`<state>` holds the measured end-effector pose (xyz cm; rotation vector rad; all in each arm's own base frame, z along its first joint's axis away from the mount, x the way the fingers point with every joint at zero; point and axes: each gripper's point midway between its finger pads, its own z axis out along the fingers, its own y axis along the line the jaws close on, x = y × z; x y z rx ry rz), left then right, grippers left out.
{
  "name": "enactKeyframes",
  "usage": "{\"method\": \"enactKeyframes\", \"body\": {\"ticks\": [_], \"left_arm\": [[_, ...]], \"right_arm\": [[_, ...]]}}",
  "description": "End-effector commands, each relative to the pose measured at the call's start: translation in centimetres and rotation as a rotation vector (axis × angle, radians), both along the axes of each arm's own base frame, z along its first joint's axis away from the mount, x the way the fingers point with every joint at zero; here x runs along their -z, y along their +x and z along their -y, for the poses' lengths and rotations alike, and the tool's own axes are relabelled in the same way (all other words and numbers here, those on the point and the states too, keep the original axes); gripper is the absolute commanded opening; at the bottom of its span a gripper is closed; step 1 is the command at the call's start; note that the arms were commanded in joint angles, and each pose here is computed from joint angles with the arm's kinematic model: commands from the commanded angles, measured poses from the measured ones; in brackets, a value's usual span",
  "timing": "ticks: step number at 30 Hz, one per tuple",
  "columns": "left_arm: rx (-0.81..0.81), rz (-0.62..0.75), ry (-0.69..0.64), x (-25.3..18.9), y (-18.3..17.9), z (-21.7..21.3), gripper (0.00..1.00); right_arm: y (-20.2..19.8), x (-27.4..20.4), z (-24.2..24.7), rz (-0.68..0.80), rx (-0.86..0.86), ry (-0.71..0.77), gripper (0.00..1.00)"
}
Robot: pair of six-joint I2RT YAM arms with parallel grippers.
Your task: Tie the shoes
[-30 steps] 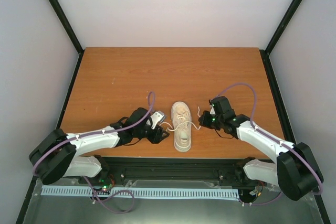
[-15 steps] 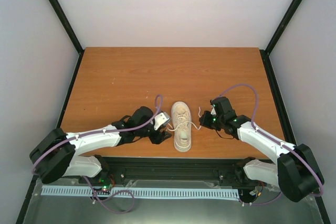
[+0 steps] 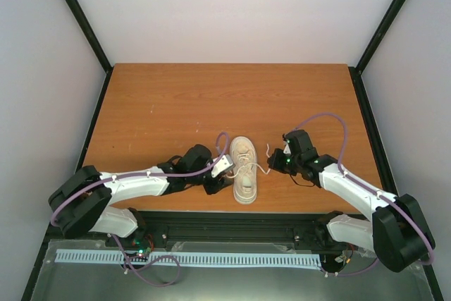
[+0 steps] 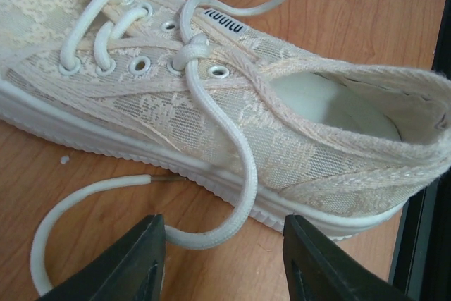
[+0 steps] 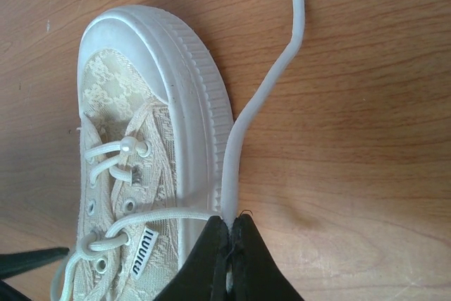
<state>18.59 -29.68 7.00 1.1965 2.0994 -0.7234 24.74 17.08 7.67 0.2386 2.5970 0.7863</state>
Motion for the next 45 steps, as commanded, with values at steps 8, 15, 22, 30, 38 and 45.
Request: {"method": "enactKeyframes", "body": {"ticks": [8,15,22,30,38,45], "left_arm": [[0.003,0.071,-0.057,-1.8,1.1,1.6,0.14],[0.013,0.059,-0.084,-1.8,1.0,2.2,0.01],[0.022,0.111,-0.234,-5.3,1.2,3.4,0.01],[0.026,0.129,-0.222,-5.5,1.8,4.0,0.01],[0.009,0.127,-0.242,-6.2,1.8,3.8,0.01],[-0.003,0.065,-0.257,-6.5,1.9,4.6,0.01]], "right_arm": [[0.3,-0.8,0.4,0.03,0.023,0.021,0.03],[0.5,-0.8,0.9,0.031,0.042,0.009,0.03],[3.7,-1.1,4.6,0.073,0.127,-0.097,0.03],[13.6,-10.0,-4.4,0.245,-0.094,0.052,0.03],[9.9,-13.6,-7.9,0.328,-0.257,0.071,0.87],[4.8,-12.1,-1.6,0.485,-0.291,0.109,0.94]]}}
